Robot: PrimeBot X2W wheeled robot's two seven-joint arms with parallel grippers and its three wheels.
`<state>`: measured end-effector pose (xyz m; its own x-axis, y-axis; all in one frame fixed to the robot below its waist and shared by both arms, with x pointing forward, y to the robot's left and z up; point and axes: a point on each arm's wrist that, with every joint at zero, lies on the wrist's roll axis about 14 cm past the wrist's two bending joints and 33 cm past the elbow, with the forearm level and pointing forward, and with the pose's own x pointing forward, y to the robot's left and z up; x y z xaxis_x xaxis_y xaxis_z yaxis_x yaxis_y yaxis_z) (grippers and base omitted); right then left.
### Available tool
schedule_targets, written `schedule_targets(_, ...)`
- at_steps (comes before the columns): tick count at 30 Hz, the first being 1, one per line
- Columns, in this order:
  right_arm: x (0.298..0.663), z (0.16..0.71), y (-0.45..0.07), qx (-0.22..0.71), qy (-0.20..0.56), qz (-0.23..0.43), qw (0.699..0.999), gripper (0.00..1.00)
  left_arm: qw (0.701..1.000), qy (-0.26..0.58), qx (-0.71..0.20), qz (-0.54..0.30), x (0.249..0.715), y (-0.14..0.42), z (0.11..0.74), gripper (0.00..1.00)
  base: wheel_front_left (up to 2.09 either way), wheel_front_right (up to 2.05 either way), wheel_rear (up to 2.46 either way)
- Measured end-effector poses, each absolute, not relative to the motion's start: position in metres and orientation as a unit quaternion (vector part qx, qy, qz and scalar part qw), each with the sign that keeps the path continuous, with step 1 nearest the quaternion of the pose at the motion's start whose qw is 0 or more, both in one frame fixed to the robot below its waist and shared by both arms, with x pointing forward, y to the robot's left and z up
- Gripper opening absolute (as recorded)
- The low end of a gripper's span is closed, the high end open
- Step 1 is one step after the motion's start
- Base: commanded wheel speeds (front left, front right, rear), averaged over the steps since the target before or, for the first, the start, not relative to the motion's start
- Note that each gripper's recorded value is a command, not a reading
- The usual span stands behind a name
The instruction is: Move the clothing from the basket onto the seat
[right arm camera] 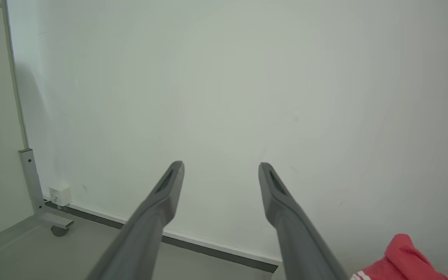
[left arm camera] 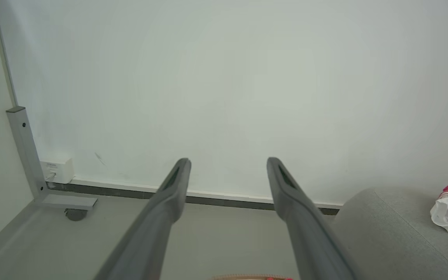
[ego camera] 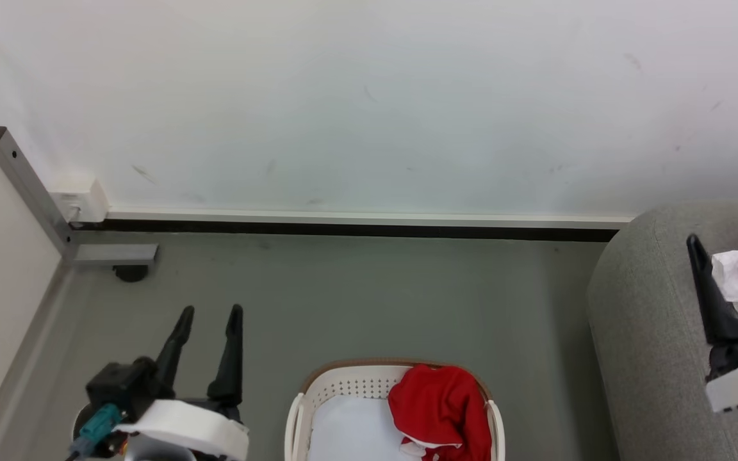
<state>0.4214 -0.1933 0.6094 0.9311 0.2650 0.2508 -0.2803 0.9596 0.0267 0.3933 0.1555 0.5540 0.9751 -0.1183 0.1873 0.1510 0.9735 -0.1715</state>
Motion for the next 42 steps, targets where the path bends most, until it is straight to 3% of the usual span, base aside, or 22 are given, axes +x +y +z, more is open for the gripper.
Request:
schedule_targets(8, 0.387, 0.555, -0.183, 0.098, -0.087, 0.096, 0.987, 1.0, 0.99, -0.086, -0.108, -0.039, 0.382, 0.169, 0.545, 1.0, 0.0, 0.0, 0.0)
schedule_targets(15, 0.381, 0.522, -0.172, 0.12, -0.051, 0.084, 0.988, 1.0, 0.991, -0.074, -0.11, -0.032, 0.38, 0.169, 0.532, 1.0, 0.0, 0.0, 0.0)
schedule_targets(42, 0.386, 0.527, -0.161, 0.114, -0.064, 0.084, 0.988, 1.0, 0.992, -0.048, -0.108, -0.049, 0.387, 0.159, 0.512, 1.0, 0.0, 0.0, 0.0)
